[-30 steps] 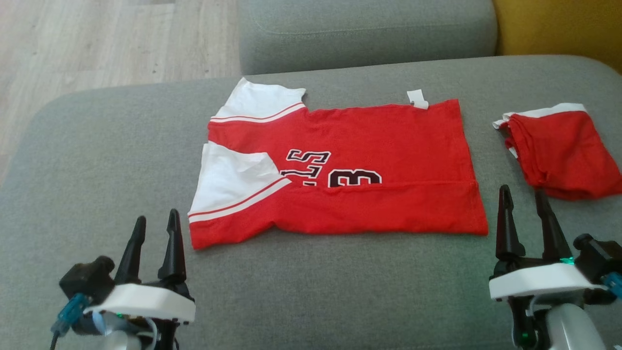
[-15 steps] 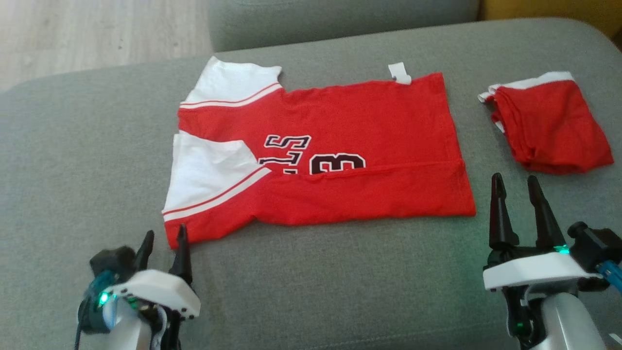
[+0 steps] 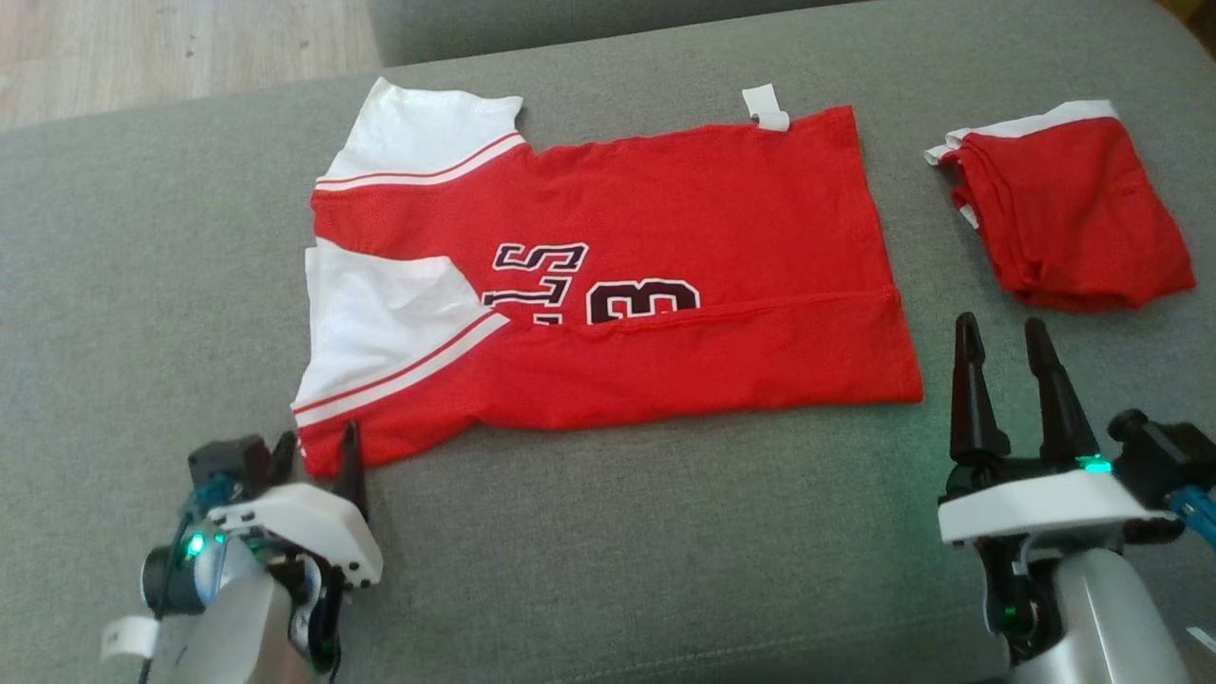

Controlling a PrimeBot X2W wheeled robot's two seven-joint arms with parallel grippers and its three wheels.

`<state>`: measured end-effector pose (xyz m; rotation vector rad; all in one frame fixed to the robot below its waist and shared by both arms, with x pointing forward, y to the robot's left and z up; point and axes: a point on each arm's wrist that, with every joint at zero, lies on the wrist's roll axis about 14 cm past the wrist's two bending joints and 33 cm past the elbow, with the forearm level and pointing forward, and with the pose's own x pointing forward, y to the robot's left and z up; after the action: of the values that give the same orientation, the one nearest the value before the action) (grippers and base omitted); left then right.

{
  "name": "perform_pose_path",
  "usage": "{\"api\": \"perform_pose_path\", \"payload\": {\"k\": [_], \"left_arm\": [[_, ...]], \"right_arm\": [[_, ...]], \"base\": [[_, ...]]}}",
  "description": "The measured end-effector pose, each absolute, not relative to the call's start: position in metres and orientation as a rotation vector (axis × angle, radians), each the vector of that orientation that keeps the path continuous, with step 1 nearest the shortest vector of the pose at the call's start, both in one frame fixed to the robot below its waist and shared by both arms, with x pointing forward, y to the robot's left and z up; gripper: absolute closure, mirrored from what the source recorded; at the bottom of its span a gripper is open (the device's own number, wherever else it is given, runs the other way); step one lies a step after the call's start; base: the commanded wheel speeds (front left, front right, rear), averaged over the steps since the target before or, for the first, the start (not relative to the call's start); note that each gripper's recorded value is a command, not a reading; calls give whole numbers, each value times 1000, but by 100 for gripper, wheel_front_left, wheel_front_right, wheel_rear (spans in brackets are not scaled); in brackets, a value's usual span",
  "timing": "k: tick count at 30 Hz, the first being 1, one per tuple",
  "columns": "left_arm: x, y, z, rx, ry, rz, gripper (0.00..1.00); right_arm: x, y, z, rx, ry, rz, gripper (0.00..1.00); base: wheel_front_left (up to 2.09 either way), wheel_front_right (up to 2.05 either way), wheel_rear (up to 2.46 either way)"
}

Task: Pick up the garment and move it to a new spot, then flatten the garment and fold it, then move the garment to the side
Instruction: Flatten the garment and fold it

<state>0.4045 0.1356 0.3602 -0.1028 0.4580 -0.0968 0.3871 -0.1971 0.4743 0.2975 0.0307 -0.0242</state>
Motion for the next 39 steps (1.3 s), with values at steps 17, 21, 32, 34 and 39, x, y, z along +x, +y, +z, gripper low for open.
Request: {"api": "perform_pose_path", "payload": {"k": [17,21,32,34,39], "left_arm": [[423,123,403,-75,284,-182,100],[429,120,433,-71,173,-204,100],[410,126,431,-76,175,-202,100],[409,126,431,-75,175,-201,100],[406,126,431,-73,176,-202,100]], "right_arm": [[383,-192,404,330,346,-36,0],[396,-188,391,354,404,-38,0],[417,-171,361,342,538,-13,100],[421,-166,362,329,538,3,100],[418,-166,362,286,526,13,100]], "base": [[0,0,0],[0,0,0],[0,0,0],[0,0,0],[0,0,0]]}}
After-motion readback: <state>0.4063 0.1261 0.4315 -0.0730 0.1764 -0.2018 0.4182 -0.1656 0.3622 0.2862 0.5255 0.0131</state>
